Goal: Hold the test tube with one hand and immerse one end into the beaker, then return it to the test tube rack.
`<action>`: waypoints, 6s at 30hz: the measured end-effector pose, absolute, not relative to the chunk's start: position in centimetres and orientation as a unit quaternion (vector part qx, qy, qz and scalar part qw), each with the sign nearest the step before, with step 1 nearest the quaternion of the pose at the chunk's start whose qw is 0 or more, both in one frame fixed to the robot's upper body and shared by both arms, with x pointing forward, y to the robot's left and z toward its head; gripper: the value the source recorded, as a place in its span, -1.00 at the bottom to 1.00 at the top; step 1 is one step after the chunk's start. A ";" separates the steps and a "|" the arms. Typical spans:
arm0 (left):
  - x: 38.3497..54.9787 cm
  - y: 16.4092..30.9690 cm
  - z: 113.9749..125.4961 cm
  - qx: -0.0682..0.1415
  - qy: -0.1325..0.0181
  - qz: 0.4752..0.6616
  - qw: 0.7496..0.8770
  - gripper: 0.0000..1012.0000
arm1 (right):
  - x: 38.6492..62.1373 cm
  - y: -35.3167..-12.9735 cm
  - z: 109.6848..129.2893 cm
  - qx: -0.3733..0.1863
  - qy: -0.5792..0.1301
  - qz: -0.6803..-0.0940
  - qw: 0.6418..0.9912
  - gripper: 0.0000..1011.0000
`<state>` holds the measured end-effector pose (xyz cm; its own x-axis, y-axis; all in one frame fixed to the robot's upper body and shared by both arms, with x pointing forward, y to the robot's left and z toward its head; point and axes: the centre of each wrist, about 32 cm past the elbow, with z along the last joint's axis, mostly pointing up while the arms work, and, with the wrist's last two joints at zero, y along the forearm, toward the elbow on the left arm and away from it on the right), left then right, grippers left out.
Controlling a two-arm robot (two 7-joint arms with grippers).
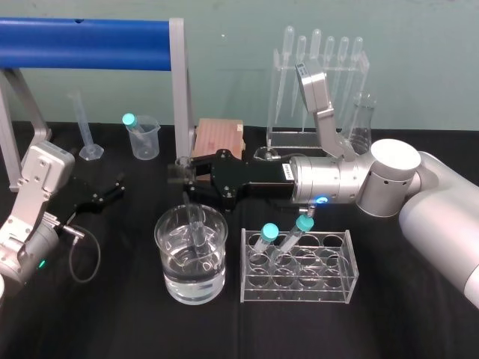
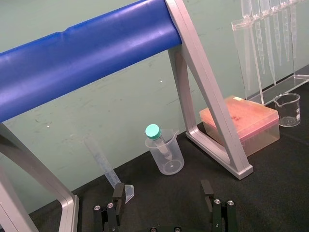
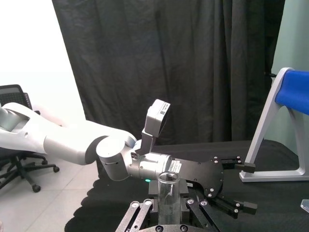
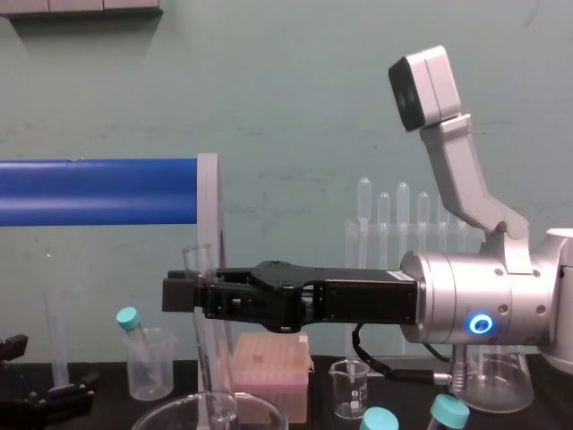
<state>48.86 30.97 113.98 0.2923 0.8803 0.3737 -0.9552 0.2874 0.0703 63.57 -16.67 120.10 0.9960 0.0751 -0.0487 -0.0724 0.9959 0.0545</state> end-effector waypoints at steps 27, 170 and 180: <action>48.9 31.0 114.0 0.141 -0.132 0.580 0.791 0.98 | 63.6 -16.7 120.1 0.026 0.025 0.037 0.999 -0.52; 48.9 31.0 114.0 0.141 -0.132 0.580 0.791 0.98 | 63.6 -16.6 120.2 0.031 0.021 0.043 0.998 -0.52; 48.9 31.0 114.0 0.141 -0.132 0.580 0.791 0.98 | 63.8 -17.3 122.3 0.106 -0.031 0.077 0.991 -0.52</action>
<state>48.86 30.97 113.98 0.2922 0.8803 0.3737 -0.9553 0.2873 0.0702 63.75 -17.27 122.34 0.9862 0.1458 0.0781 -0.1591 0.9656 0.2059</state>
